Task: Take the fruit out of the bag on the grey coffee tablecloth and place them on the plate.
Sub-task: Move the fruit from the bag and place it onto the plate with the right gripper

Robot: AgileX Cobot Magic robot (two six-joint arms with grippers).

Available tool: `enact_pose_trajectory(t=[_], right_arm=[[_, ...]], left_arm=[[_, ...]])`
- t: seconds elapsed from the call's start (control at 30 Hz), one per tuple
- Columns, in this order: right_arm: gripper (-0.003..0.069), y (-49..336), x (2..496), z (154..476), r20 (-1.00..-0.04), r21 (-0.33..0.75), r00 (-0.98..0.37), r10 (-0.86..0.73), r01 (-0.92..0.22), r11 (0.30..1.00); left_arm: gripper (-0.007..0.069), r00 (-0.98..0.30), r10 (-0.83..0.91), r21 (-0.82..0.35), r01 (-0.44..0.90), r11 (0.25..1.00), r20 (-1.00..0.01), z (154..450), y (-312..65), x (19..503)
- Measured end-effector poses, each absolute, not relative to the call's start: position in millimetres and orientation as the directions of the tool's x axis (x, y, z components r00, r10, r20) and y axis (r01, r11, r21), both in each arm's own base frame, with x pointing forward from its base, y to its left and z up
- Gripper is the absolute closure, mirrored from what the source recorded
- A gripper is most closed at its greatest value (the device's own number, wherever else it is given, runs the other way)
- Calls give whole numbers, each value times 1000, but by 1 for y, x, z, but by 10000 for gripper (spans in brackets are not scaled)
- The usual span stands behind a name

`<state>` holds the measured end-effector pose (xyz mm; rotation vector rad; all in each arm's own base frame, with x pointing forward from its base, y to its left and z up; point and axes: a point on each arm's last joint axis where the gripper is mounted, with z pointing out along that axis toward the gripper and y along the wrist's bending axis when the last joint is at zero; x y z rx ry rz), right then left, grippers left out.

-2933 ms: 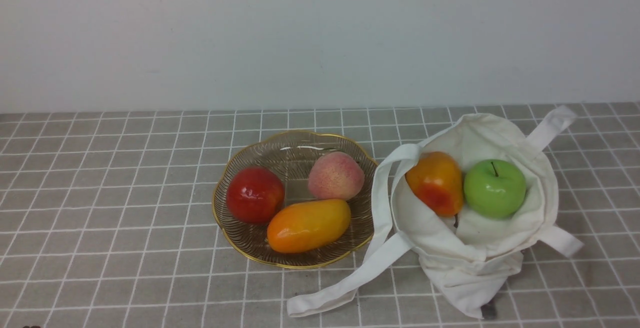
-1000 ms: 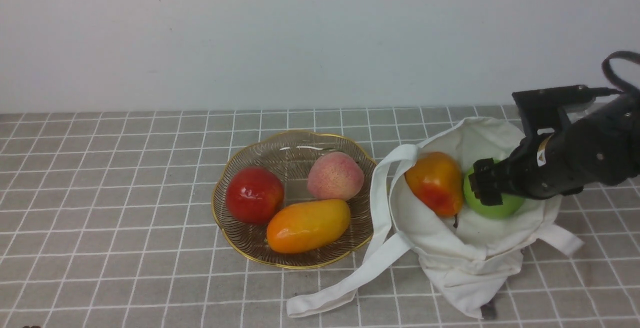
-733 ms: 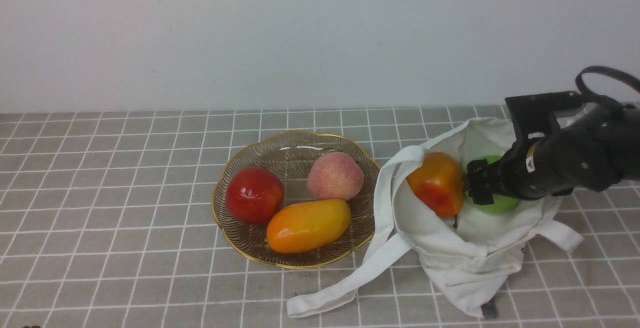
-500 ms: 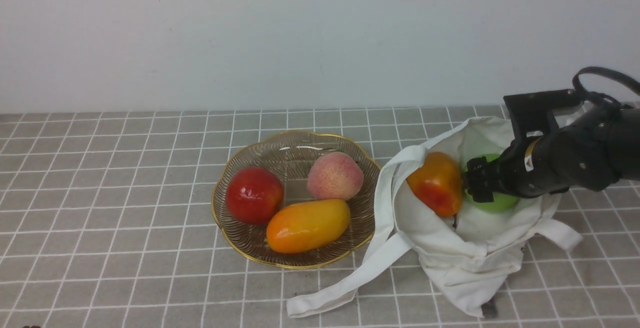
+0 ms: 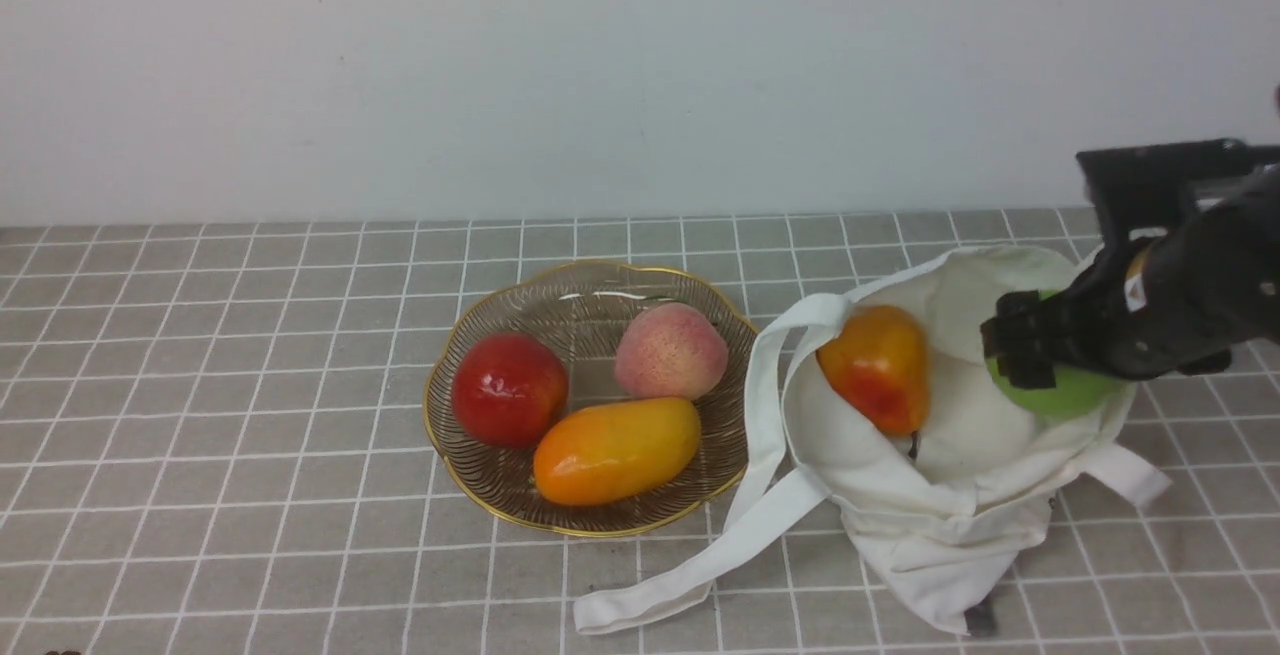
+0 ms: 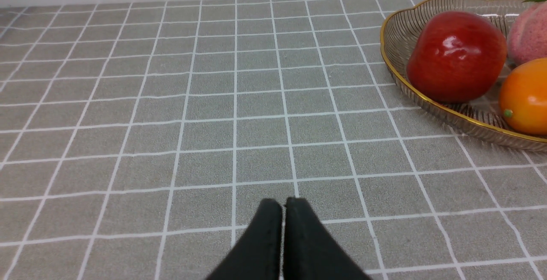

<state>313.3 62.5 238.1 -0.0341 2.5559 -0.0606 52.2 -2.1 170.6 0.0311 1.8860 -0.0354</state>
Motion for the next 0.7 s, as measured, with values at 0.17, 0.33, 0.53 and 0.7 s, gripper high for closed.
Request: enact_pose_trajectory(t=[0.17, 0.33, 0.53, 0.7], right_arm=[[39, 78, 276, 290, -617, 83, -786, -26, -98, 992], [39, 115, 260, 312, -701, 219, -710, -67, -304, 927], [39, 175, 281, 293, -747, 224, -626, -224, -554, 802], [39, 205, 319, 266, -732, 256, -636, -245, -590, 765]], left_arm=[[634, -310, 4, -9, 39, 999, -951, 171, -2, 52], [634, -310, 4, -9, 39, 999, -951, 171, -2, 52], [634, -310, 4, -9, 39, 999, -951, 171, -2, 52], [634, -310, 4, -9, 39, 999, -951, 171, -2, 52]])
